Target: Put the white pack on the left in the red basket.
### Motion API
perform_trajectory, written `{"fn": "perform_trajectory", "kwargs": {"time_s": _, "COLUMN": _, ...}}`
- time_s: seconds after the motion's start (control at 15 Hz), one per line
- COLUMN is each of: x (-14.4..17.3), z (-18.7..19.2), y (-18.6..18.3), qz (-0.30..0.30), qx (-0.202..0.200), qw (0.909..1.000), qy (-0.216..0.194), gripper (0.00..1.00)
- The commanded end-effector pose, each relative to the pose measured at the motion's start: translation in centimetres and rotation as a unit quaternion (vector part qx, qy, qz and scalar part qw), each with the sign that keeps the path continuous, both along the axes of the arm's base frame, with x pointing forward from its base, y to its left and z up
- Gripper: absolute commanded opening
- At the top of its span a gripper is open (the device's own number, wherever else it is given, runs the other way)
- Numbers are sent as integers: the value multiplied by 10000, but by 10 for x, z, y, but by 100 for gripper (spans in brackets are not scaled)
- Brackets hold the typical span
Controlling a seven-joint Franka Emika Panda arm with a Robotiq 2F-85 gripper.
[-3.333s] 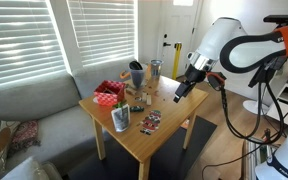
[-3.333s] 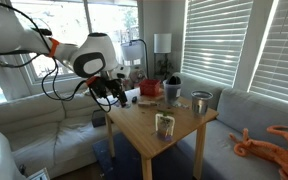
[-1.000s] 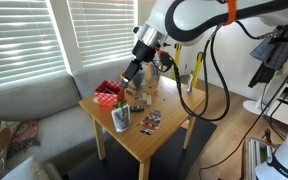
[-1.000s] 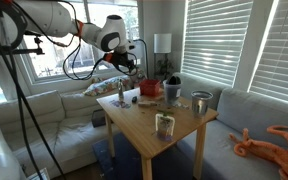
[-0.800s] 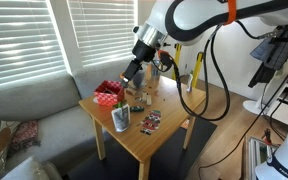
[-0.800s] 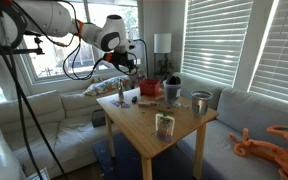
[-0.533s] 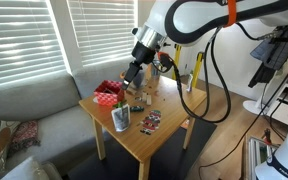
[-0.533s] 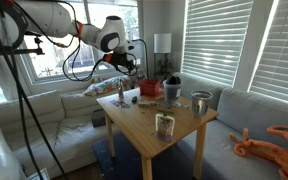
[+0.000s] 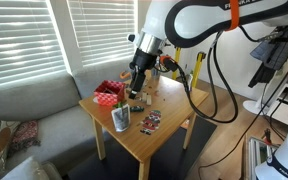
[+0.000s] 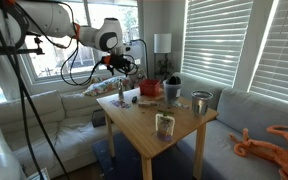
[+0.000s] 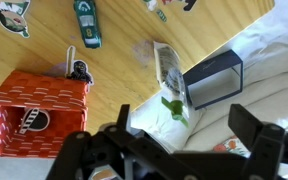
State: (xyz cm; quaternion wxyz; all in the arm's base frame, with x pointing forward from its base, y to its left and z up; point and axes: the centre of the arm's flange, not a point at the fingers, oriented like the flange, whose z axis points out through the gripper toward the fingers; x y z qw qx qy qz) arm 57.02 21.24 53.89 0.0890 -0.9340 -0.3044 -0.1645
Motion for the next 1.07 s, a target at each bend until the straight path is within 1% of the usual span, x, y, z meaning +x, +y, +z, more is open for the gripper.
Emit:
{"fn": "perform_trajectory", "kwargs": {"time_s": 0.0, "x": 6, "z": 7, "y": 7, "qz": 630, "qx": -227, "qw": 9977, "qy": 92, "gripper": 100}}
{"fn": "perform_trajectory", "kwargs": {"time_s": 0.07, "x": 6, "z": 6, "y": 8, "qz": 822, "qx": -282, "qw": 9961, "qy": 148, "gripper": 100}}
{"fn": "perform_trajectory", "kwargs": {"time_s": 0.2, "x": 6, "z": 1, "y": 8, "qz": 1105, "qx": -516, "qw": 9923, "qy": 212, "gripper": 100}}
{"fn": "perform_trajectory", "kwargs": {"time_s": 0.33, "x": 12, "z": -7, "y": 6, "qz": 1342, "qx": -731, "qw": 9883, "qy": 8, "gripper": 100}}
{"fn": "perform_trajectory", "kwargs": {"time_s": 0.47, "x": 22, "z": -18, "y": 7, "qz": 1470, "qx": -741, "qw": 9861, "qy": -213, "gripper": 100}}
{"fn": "perform_trajectory", "kwargs": {"time_s": 0.53, "x": 26, "z": -21, "y": 10, "qz": 1556, "qx": -717, "qw": 9846, "qy": -359, "gripper": 100}}
{"fn": "perform_trajectory", "kwargs": {"time_s": 0.6, "x": 32, "z": -23, "y": 13, "qz": 1596, "qx": -645, "qw": 9842, "qy": -413, "gripper": 100}}
{"fn": "perform_trajectory", "kwargs": {"time_s": 0.73, "x": 41, "z": -30, "y": 20, "qz": 1789, "qx": -594, "qw": 9812, "qy": -421, "gripper": 100}}
{"fn": "perform_trajectory", "kwargs": {"time_s": 0.8, "x": 45, "z": -34, "y": 24, "qz": 1903, "qx": -550, "qw": 9797, "qy": -300, "gripper": 99}}
{"fn": "perform_trajectory", "kwargs": {"time_s": 0.93, "x": 49, "z": -42, "y": 31, "qz": 2041, "qx": -513, "qw": 9775, "qy": -136, "gripper": 74}}
{"fn": "perform_trajectory", "kwargs": {"time_s": 1.0, "x": 50, "z": -44, "y": 34, "qz": 2114, "qx": -502, "qw": 9760, "qy": -112, "gripper": 71}}
